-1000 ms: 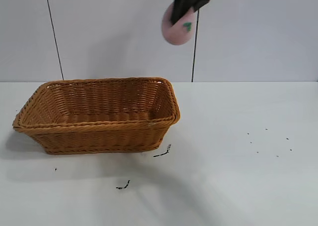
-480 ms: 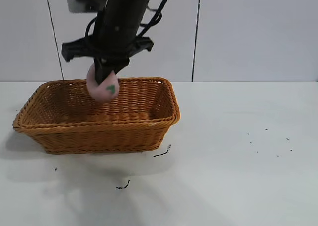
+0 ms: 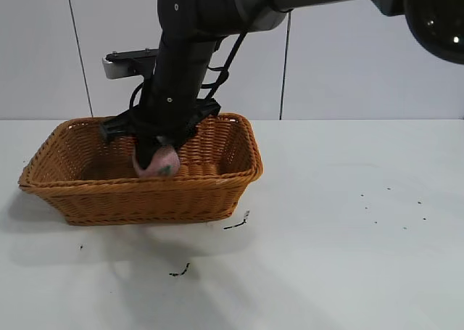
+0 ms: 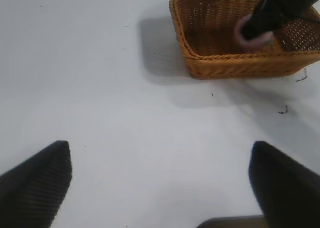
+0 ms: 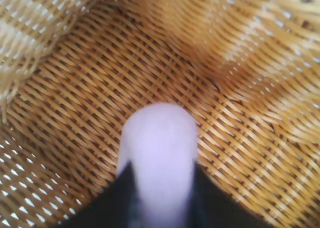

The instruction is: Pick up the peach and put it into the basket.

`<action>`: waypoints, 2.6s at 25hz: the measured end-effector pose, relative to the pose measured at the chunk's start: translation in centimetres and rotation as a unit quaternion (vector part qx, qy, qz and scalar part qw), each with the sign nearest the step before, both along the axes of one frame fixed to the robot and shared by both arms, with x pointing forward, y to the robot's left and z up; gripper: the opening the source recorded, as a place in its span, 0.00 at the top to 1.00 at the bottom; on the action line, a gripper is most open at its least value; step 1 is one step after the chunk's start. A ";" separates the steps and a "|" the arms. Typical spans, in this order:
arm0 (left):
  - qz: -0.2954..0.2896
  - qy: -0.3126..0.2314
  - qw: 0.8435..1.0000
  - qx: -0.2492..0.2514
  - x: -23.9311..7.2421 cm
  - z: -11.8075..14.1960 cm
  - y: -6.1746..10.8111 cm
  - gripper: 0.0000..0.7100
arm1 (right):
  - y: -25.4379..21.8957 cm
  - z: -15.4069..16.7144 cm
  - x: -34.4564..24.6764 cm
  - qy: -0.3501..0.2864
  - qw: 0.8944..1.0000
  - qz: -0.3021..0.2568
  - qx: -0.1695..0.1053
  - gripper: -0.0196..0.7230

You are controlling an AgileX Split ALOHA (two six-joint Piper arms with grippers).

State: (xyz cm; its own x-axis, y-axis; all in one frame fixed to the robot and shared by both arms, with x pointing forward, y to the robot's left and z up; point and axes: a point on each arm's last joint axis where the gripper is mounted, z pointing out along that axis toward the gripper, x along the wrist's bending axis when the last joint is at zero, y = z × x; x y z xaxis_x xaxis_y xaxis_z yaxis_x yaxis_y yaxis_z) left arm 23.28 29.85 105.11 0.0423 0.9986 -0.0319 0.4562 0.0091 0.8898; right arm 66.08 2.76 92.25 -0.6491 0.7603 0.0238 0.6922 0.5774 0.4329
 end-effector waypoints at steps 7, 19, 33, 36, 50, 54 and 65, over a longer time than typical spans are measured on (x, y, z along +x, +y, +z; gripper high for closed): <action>0.000 0.000 1.000 0.000 0.0 0.0 0.0 0.02 | -0.5 4.8 -0.6 -0.020 1.000 0.001 0.015 0.05; 0.000 0.000 1.000 0.000 0.0 0.0 0.0 0.02 | -10.4 13.2 2.9 -0.067 0.991 -0.106 0.042 0.04; 0.000 0.000 1.000 0.000 0.0 0.0 0.0 0.02 | -32.1 12.6 7.3 -0.025 0.947 -0.321 0.003 0.04; 0.000 0.000 1.000 0.000 0.0 0.0 0.0 0.02 | -33.0 12.8 6.8 -0.008 0.944 -0.329 -0.003 0.04; 0.000 0.000 1.000 0.000 0.0 0.0 0.0 0.02 | -32.7 17.2 2.4 0.004 0.945 -0.327 0.006 0.04; 0.000 0.000 1.000 0.000 0.0 0.0 0.0 0.02 | -32.6 18.7 -2.7 0.024 0.945 -0.326 0.002 0.04; 0.000 0.000 1.000 0.000 0.0 0.0 0.0 0.02 | -32.3 17.2 -22.5 0.066 0.944 -0.322 -0.015 0.04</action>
State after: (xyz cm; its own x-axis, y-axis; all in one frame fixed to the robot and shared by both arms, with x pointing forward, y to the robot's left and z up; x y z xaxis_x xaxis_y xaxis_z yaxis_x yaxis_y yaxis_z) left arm 23.28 29.85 105.11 0.0423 0.9986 -0.0319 0.4562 0.0091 0.8898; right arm 43.56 -29.58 109.42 -0.0439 0.9981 0.0440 0.9510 0.0283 0.3078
